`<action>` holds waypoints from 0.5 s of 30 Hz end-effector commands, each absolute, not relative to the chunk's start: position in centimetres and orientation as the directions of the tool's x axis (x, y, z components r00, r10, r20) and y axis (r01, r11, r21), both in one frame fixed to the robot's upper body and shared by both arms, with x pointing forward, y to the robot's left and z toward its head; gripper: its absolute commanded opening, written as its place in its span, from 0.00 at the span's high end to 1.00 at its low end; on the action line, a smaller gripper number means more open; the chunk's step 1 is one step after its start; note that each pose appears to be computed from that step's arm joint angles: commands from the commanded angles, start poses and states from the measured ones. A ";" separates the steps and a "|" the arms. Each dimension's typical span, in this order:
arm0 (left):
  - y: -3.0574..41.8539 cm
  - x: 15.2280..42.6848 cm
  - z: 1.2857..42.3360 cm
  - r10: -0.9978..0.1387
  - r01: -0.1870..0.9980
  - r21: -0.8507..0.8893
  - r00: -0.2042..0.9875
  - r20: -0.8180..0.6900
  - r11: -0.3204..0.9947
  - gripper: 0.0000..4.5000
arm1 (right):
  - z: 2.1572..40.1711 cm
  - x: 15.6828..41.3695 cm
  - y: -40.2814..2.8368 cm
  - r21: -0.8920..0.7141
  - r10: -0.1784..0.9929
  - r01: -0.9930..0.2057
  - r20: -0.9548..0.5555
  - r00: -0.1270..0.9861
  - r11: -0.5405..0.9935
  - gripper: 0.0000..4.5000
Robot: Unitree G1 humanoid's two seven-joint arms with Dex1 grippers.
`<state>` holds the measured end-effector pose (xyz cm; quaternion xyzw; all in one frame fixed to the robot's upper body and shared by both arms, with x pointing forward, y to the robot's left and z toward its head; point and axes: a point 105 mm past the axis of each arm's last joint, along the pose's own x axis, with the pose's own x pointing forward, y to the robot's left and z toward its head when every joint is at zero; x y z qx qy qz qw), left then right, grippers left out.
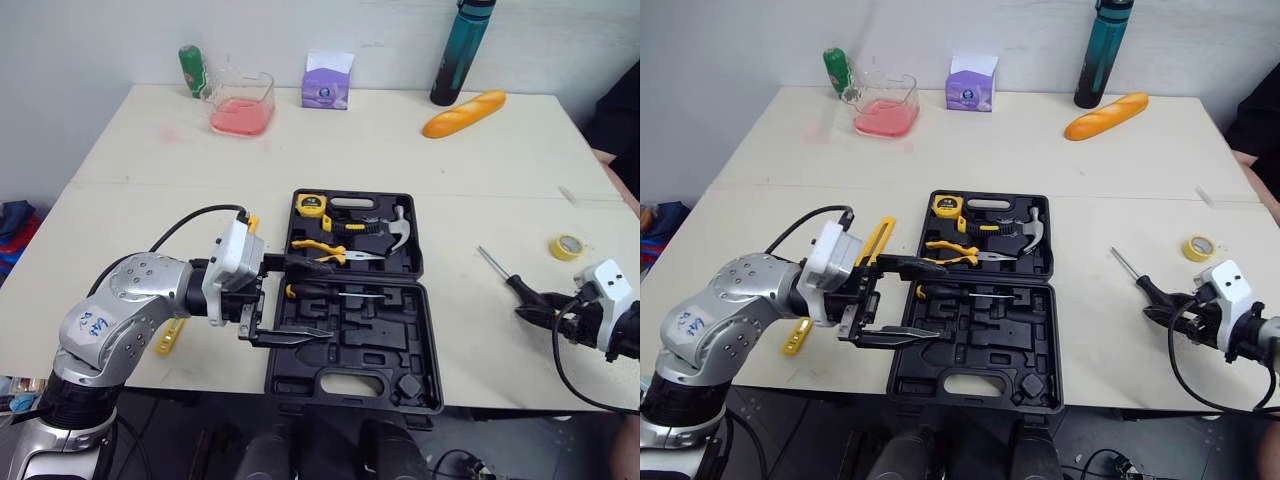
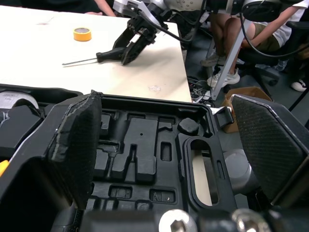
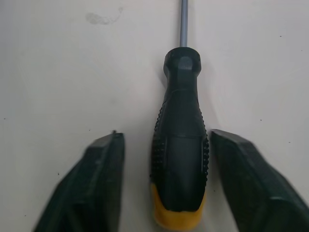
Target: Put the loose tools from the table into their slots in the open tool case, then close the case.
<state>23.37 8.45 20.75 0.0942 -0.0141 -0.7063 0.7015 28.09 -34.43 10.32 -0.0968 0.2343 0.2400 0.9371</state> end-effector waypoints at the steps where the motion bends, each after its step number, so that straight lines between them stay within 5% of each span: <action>1: 8.1 22.6 21.1 -0.990 0.981 0.186 -0.037 -0.137 -0.062 0.00 | 9.4 27.7 -34.6 -0.078 0.393 -0.490 -0.493 0.776 0.868 0.78; 9: 7.6 23.0 21.8 -0.995 0.966 0.252 -0.041 -0.092 -0.063 0.00 | 11.7 28.8 -33.5 -0.135 0.445 -0.524 -0.378 0.812 0.841 0.77; 15: 8.3 23.9 22.1 -0.996 0.947 0.321 0.013 -0.085 -0.014 0.00 | 17.4 29.4 -29.3 -0.224 0.634 -0.687 -0.268 0.725 0.691 0.77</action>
